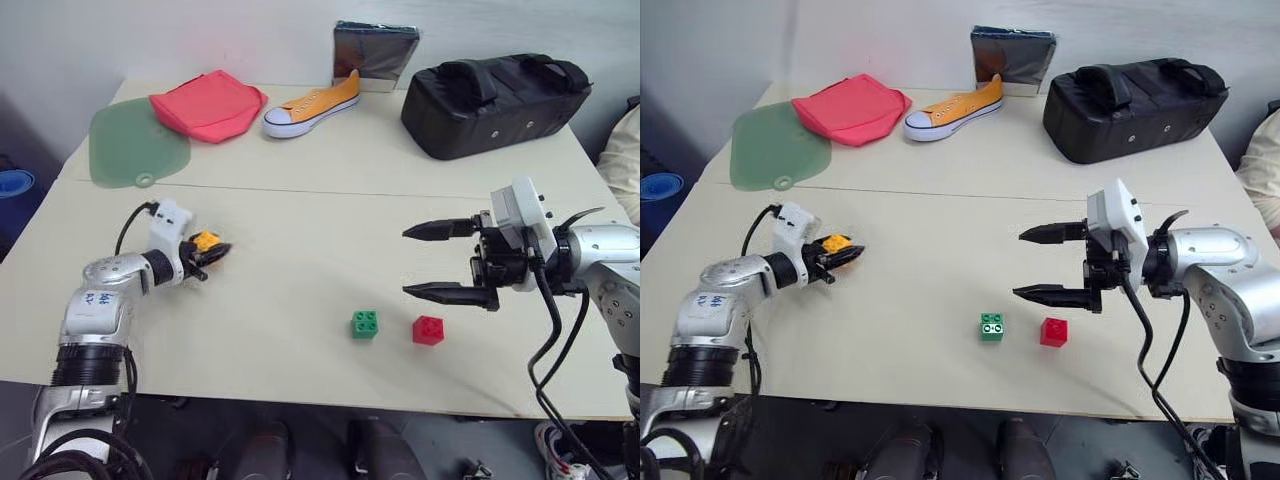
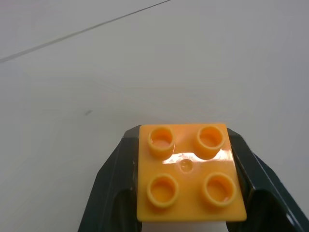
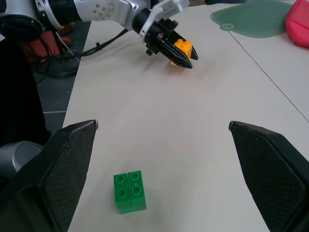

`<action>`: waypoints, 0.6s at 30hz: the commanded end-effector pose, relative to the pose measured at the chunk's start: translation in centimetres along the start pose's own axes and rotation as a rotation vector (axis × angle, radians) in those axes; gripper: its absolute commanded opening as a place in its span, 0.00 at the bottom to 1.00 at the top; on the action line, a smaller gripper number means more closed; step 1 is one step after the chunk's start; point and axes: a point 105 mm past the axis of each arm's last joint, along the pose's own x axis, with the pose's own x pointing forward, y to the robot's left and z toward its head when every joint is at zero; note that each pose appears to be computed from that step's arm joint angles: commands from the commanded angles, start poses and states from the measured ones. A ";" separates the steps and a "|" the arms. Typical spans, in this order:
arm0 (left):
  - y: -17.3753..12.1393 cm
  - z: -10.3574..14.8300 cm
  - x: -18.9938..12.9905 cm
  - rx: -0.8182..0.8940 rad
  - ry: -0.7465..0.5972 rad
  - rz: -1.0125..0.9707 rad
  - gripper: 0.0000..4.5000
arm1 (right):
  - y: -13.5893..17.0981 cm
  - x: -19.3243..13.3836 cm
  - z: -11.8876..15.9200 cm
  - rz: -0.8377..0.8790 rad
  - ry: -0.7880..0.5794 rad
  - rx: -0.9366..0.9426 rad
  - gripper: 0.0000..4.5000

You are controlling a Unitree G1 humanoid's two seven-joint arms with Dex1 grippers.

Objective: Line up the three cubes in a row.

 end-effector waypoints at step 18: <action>-13.4 1.2 4.7 0.328 0.120 -0.732 0.34 | 2.4 -1.2 -1.0 -0.041 0.073 -0.034 1.00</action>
